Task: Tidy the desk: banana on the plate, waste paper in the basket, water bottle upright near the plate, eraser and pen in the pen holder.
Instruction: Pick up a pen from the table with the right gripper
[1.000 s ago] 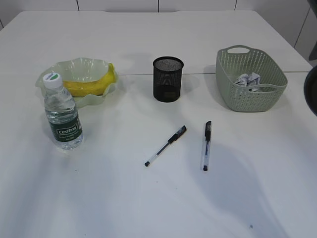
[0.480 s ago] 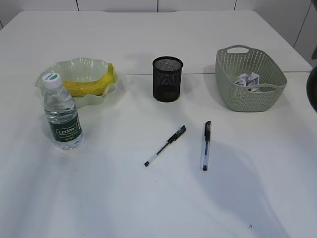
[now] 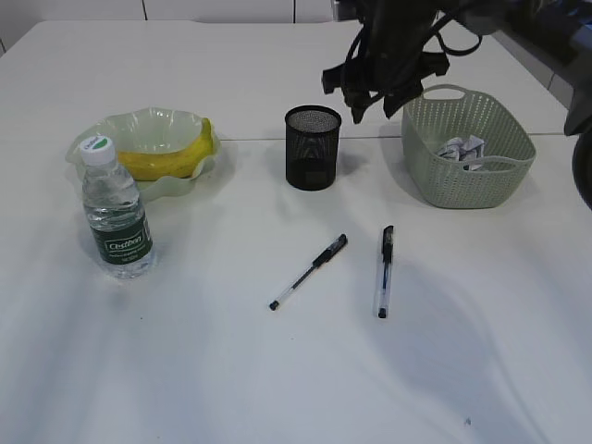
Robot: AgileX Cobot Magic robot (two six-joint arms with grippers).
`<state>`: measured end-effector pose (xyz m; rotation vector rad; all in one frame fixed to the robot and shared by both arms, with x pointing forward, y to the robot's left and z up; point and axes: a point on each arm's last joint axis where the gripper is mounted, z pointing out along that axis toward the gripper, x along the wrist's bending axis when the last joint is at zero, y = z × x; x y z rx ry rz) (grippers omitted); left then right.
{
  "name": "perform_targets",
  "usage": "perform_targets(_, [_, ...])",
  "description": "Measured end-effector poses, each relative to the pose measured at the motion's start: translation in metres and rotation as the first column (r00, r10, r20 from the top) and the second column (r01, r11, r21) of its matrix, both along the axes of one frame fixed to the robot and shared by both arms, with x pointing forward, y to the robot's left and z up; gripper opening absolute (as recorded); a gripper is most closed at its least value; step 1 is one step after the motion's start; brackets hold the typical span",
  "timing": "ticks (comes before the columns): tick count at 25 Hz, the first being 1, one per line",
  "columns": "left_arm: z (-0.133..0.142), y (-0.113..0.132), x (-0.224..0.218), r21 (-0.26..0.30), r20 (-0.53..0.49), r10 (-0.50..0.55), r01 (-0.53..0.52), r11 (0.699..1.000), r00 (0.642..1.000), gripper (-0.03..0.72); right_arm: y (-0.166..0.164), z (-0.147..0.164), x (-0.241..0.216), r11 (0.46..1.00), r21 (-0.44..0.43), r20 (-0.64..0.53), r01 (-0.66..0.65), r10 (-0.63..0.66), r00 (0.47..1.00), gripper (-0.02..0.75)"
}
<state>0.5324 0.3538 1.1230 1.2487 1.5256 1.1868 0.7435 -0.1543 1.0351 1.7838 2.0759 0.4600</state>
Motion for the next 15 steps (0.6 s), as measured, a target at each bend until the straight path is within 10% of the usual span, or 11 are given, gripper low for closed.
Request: perform_targets(15, [0.0,0.0,0.0,0.0,0.0,0.0,0.0,1.0,1.0,0.505,0.001,-0.034,-0.003,1.0,0.012,-0.108,0.029,-0.028,0.994,0.369])
